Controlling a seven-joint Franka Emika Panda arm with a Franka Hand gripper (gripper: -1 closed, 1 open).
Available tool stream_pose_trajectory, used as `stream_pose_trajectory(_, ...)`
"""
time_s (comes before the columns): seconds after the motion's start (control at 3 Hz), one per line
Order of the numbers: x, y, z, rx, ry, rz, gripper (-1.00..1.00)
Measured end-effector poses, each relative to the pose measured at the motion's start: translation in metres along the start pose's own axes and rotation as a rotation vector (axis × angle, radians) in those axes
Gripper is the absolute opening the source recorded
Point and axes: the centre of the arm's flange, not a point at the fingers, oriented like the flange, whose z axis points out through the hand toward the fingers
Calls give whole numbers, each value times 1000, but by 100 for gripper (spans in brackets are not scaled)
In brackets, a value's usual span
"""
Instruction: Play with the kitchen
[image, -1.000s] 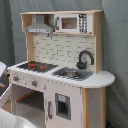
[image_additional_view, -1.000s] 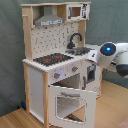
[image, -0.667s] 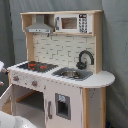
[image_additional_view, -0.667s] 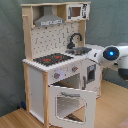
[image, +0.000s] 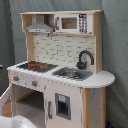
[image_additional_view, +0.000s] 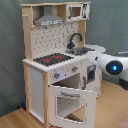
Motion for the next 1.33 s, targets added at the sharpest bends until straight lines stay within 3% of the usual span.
stream_pose_trajectory(0.67, 17, -11, -33, -270, -49, 31, 100)
stream_pose_trajectory(1.33, 25, -32, -77, -549, -82, 89, 100)
